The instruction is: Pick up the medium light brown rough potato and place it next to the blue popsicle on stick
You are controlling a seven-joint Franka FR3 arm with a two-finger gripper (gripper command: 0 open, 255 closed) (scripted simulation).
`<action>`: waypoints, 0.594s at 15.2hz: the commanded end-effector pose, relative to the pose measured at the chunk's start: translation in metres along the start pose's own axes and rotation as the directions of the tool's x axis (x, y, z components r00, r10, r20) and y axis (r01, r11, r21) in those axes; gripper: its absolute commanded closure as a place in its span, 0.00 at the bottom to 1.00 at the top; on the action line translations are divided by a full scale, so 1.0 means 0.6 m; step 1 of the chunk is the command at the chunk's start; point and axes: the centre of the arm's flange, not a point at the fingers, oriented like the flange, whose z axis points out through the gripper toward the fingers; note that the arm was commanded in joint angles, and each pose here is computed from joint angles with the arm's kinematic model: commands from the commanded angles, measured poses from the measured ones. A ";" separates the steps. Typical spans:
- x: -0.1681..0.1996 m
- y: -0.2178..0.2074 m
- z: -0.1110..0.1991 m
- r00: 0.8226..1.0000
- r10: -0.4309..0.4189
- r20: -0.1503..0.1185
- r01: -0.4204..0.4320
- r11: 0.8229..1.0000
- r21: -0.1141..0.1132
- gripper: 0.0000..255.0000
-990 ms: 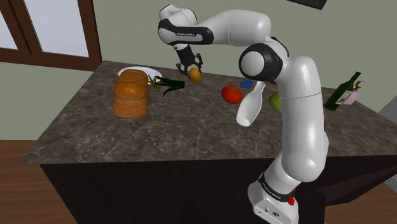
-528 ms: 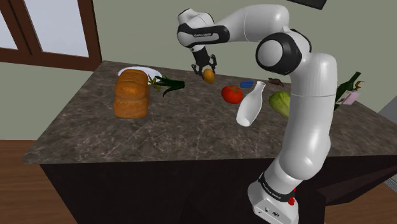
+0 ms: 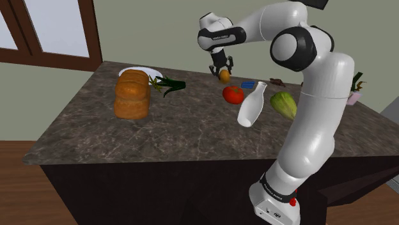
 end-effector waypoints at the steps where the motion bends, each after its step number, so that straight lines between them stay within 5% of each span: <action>1: 0.002 0.042 0.030 1.000 -0.001 -0.001 0.001 1.000 0.000 1.00; 9: 0.021 0.190 0.123 1.000 -0.001 -0.001 0.001 1.000 0.000 1.00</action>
